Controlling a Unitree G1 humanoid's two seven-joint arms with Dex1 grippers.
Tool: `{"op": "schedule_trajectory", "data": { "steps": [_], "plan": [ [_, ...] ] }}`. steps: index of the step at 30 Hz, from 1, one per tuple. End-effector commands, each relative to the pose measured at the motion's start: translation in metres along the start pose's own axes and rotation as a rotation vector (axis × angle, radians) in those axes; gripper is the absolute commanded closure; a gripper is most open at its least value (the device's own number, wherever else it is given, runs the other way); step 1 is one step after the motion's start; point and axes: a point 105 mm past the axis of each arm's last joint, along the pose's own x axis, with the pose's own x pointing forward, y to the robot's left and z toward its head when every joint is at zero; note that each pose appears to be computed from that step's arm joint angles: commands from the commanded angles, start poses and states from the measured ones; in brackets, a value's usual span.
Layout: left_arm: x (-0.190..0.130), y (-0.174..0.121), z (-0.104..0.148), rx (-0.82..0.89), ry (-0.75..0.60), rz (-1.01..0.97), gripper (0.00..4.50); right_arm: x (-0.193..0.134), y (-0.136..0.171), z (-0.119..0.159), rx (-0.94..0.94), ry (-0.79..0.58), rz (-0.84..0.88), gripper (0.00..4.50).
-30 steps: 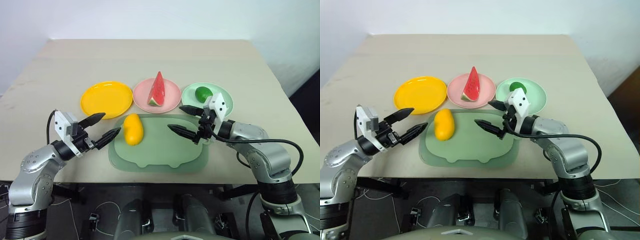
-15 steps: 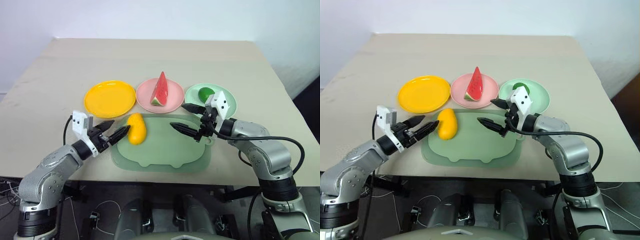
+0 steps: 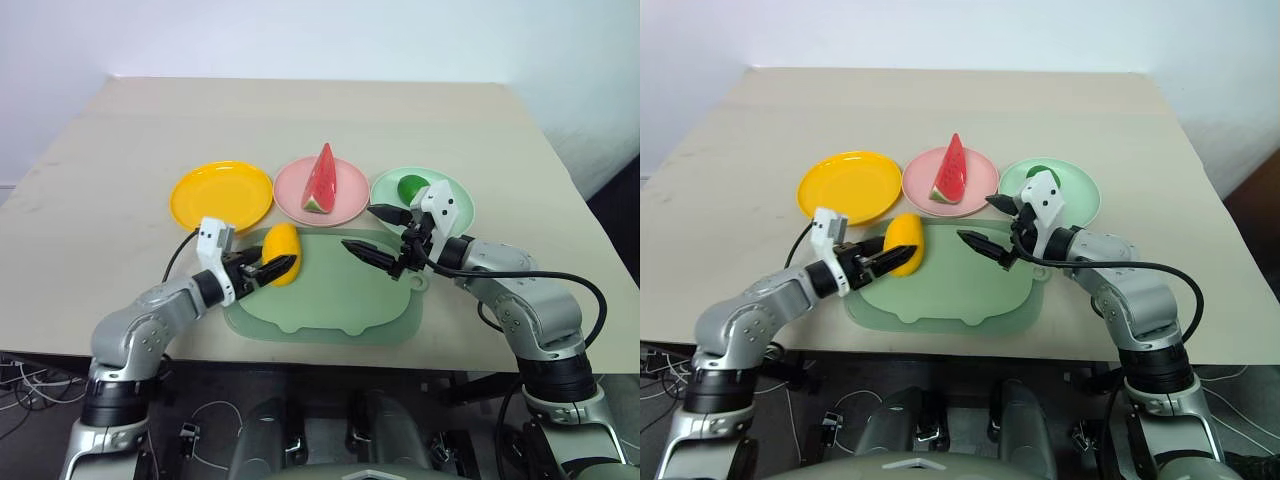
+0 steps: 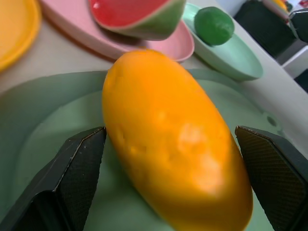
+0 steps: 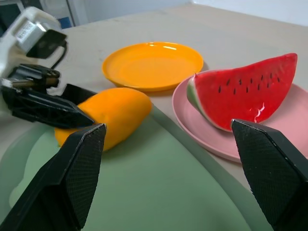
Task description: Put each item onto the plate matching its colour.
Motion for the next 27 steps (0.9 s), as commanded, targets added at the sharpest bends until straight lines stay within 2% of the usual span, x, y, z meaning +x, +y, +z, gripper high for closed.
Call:
{"op": "schedule_trajectory", "data": {
  "steps": [1, 3, 6, 9, 13, 19, 22, 27],
  "plan": [
    [0.011, 0.006, 0.004, 0.018, -0.003, 0.031, 0.0, -0.003, -0.002, 0.014, -0.057, -0.027, -0.017, 0.08],
    [0.014, 0.005, 0.003, 0.042, 0.001, 0.024, 0.0, -0.004, -0.002, 0.014, -0.062, -0.023, -0.021, 0.08],
    [0.015, 0.005, 0.001, 0.04, 0.008, 0.024, 0.59, -0.004, -0.002, 0.014, -0.061, -0.021, -0.023, 0.0],
    [0.017, 0.001, 0.002, 0.027, 0.001, 0.005, 1.39, -0.005, -0.003, 0.013, -0.063, -0.016, -0.03, 0.0],
    [0.015, -0.001, 0.01, 0.021, -0.028, -0.006, 1.42, -0.005, -0.005, 0.013, -0.064, -0.013, -0.033, 0.0],
    [-0.001, -0.004, 0.037, 0.046, -0.109, 0.0, 1.42, -0.007, -0.001, 0.012, -0.05, -0.007, 0.003, 0.0],
    [-0.022, 0.006, 0.068, 0.102, -0.211, 0.082, 1.42, -0.01, 0.002, 0.013, -0.044, -0.01, 0.023, 0.0],
    [-0.048, 0.041, 0.104, 0.205, -0.3, 0.314, 1.42, -0.009, 0.003, 0.011, -0.037, -0.012, 0.021, 0.0]
  ]
}}
